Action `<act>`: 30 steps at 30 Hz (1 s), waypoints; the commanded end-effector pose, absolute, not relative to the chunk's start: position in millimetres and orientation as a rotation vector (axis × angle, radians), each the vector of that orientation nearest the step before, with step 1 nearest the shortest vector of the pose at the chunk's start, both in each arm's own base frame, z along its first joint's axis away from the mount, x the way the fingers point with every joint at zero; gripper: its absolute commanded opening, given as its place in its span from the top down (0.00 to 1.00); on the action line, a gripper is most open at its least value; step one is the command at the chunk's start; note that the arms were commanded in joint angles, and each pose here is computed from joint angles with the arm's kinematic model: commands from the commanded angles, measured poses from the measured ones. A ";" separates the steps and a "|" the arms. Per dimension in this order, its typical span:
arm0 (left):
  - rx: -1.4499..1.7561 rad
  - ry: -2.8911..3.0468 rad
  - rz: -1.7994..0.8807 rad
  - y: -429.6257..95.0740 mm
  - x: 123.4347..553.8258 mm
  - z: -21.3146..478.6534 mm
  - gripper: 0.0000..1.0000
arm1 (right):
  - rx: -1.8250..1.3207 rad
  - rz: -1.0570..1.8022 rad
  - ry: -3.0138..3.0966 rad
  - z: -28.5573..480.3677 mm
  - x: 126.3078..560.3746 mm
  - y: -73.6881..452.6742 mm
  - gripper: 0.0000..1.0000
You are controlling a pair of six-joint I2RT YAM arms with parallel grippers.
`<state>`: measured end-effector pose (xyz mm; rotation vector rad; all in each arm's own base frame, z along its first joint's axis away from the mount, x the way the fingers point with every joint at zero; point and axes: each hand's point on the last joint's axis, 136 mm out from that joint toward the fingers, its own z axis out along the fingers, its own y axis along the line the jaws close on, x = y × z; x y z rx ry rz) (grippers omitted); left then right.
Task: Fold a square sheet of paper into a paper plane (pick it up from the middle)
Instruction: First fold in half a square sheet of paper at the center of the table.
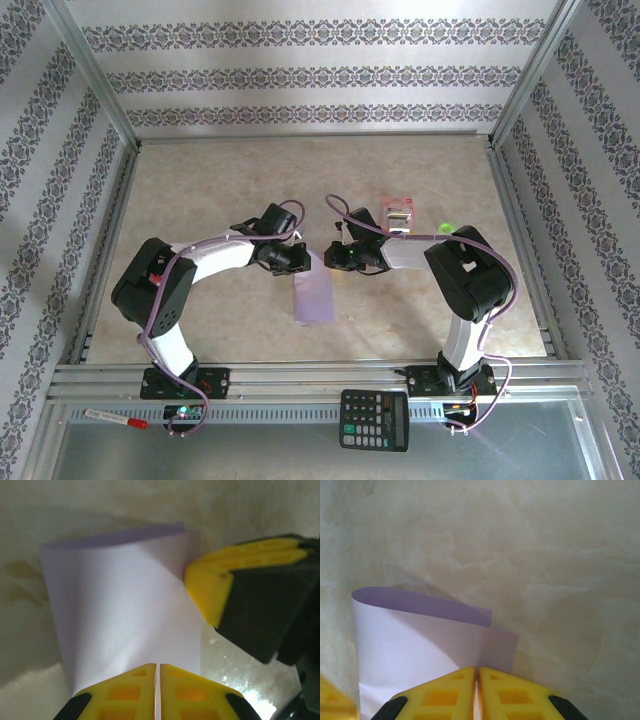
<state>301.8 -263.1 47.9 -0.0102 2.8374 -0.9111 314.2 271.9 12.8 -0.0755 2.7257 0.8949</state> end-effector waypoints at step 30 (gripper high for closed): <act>-0.060 2.945 -0.834 -230.7 279.9 -17.2 0.92 | -0.150 0.878 2.785 22.6 307.6 272.4 0.83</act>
